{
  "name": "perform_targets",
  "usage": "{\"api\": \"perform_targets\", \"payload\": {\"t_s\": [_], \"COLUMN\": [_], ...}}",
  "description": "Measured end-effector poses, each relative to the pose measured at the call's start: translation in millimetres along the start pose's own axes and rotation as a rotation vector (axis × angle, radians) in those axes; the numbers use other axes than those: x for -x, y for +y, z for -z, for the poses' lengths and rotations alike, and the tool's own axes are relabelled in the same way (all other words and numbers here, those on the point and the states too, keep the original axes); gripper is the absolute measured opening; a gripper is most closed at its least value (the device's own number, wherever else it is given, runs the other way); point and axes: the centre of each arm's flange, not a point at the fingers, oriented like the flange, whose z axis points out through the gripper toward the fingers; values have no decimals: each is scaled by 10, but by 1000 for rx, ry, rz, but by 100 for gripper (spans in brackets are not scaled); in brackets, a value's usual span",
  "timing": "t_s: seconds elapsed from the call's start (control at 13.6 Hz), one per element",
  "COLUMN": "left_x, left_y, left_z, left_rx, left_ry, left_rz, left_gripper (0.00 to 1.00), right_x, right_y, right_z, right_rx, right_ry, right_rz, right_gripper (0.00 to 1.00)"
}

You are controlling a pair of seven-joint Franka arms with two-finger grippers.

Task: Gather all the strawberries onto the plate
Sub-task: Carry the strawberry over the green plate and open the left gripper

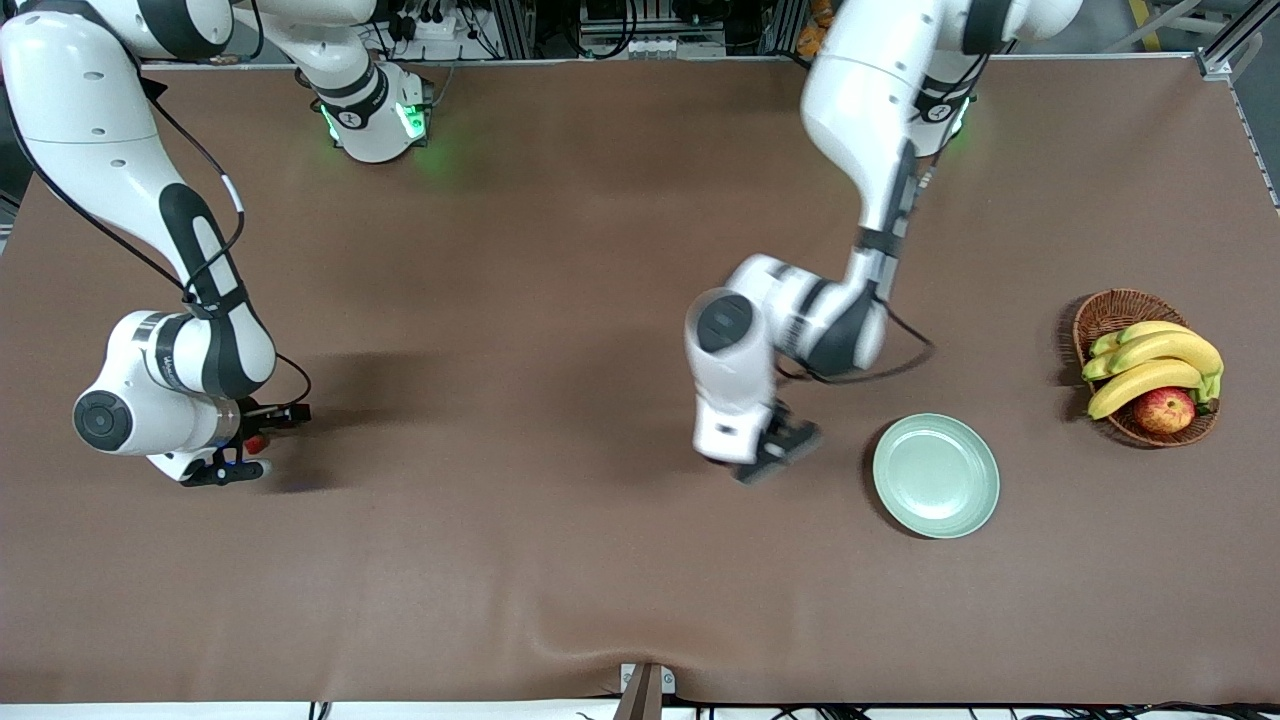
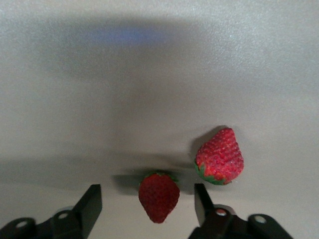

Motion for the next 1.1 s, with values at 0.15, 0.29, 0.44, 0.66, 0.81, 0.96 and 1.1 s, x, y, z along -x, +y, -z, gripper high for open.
{"api": "perform_targets", "payload": {"t_s": [0.15,0.29,0.44,0.66,0.81,0.96,1.1], "left_x": [-600,-1078,-1366,-1553,-1562,-1539,-1503], "left_y": [-354,-692,-981,-1294,-1427,-1490,-1482], "left_z": [-202,-353,-485,-686,-822,-901,-918], "left_rx": [-29,-51,-96,-153,-179,-195,-198], "left_ry": [-8,-13,-35,-67,-84,-95,-99], "left_rz": [93,172,229,284,300,304,301], "left_gripper": [32,32,32,32,32,38,58], "right_x": [-4,-5,-6,-8,-14,-52,-146], "right_y": [0,-1,1,1,1,-22,-191], "right_z": [3,3,4,9,19,90,304], "right_rx": [1,1,1,1,2,4,-3], "right_ry": [3,4,5,6,10,26,64], "right_rz": [0,1,1,1,1,5,5], "right_gripper": [63,57,40,33,32,32,32]}}
